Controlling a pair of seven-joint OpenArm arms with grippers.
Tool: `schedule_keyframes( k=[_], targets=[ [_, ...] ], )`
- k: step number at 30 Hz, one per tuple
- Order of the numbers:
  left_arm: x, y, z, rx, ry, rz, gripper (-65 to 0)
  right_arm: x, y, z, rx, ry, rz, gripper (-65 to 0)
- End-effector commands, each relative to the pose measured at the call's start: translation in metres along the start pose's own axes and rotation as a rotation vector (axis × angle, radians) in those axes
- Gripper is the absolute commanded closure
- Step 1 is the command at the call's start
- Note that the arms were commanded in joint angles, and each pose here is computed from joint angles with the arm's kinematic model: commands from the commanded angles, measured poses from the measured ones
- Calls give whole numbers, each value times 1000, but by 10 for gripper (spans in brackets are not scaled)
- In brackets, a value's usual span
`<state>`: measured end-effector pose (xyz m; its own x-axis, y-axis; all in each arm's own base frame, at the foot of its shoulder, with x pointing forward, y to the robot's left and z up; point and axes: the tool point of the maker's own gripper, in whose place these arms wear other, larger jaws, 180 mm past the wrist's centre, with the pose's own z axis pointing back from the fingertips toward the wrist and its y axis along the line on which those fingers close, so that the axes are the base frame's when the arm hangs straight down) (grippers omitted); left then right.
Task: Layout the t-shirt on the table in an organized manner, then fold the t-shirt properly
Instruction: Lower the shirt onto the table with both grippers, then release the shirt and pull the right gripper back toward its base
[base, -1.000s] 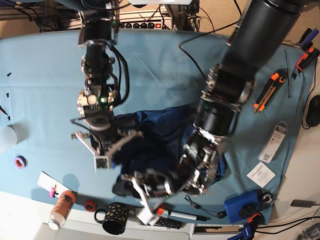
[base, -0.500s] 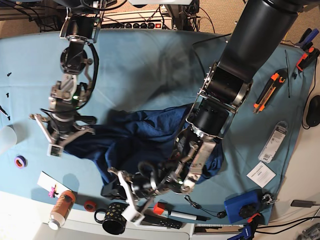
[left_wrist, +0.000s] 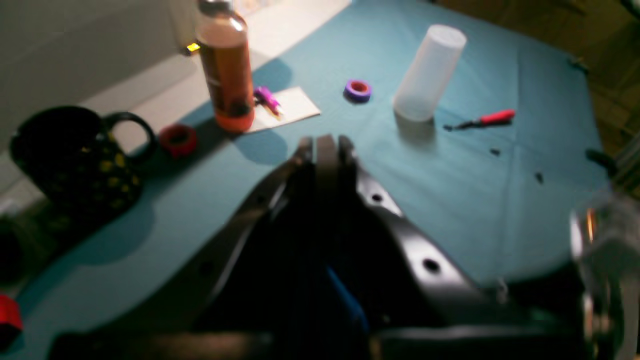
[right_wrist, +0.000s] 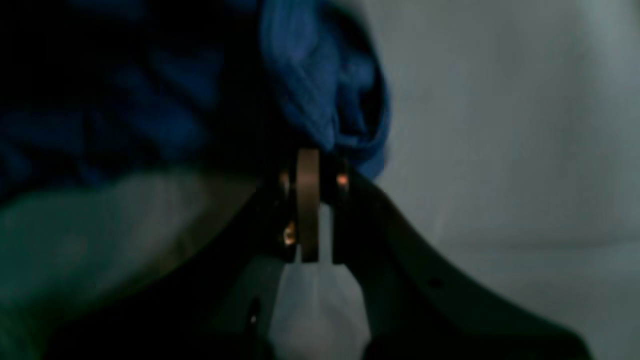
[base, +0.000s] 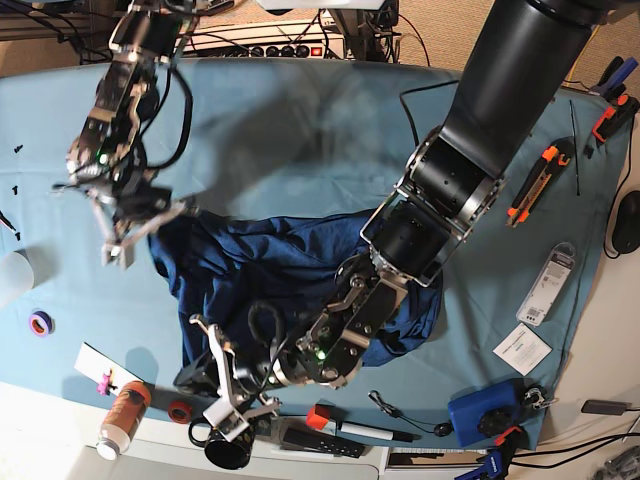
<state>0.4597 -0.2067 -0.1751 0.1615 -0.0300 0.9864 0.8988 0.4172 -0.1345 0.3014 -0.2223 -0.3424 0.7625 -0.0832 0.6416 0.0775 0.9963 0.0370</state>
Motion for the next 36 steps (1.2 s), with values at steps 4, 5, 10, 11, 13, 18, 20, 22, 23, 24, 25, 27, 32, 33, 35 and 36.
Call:
schedule_keyframes(
  k=[4, 5, 10, 11, 13, 18, 20, 22, 23, 24, 25, 27, 32, 33, 35, 36],
  targets=[
    [42, -11, -7, -34, -88, -34, 0, -13, 1, 4, 17, -29, 7, 0],
    [43, -11, -7, -34, -90, -34, 0, -20, 2, 5, 20, -16, 10, 0],
    [54, -12, -6, -41, -144, -17, 0, -30, 27, 25, 142, -34, 33, 0],
    [57, -13, -6, -45, -160, -14, 0, -28, 34, 32, 171, -49, 39, 0],
    [59, -15, -5, -54, -188, -10, 0, -21, 47, 47, 220, -91, 61, 0],
    [48, -40, -4, -152, -233, 19, -331, -2, 84, 85, 355, -219, 133, 0],
    [37, -47, -7, -158, -230, 58, -374, 5, 96, 95, 410, -259, 161, 0],
    [24, -51, -9, -160, -205, 65, -374, 7, 104, 100, 458, -279, 177, 0],
    [20, -52, -9, -160, -201, 73, -374, 7, 106, 101, 469, -282, 183, 0],
    [18, -53, -9, -159, -199, 79, -374, 7, 106, 102, 471, -284, 188, 0],
    [15, -53, -9, -160, -193, 80, -374, 7, 106, 102, 471, -284, 190, 0],
    [13, -54, -9, -166, -175, 77, -374, 7, 106, 102, 471, -285, 190, 0],
    [18, -61, -1, -243, -180, 22, -374, 16, 89, 96, 367, -313, 223, 0],
    [22, -58, 2, -249, -193, 21, -374, 19, 80, 94, 318, -317, 233, 0],
    [31, -45, 6, -212, -223, 27, -373, 32, 55, 93, 214, -346, 234, 0],
    [34, -38, 8, -196, -228, 38, -373, 41, 40, 95, 160, -373, 225, 0]
  ],
)
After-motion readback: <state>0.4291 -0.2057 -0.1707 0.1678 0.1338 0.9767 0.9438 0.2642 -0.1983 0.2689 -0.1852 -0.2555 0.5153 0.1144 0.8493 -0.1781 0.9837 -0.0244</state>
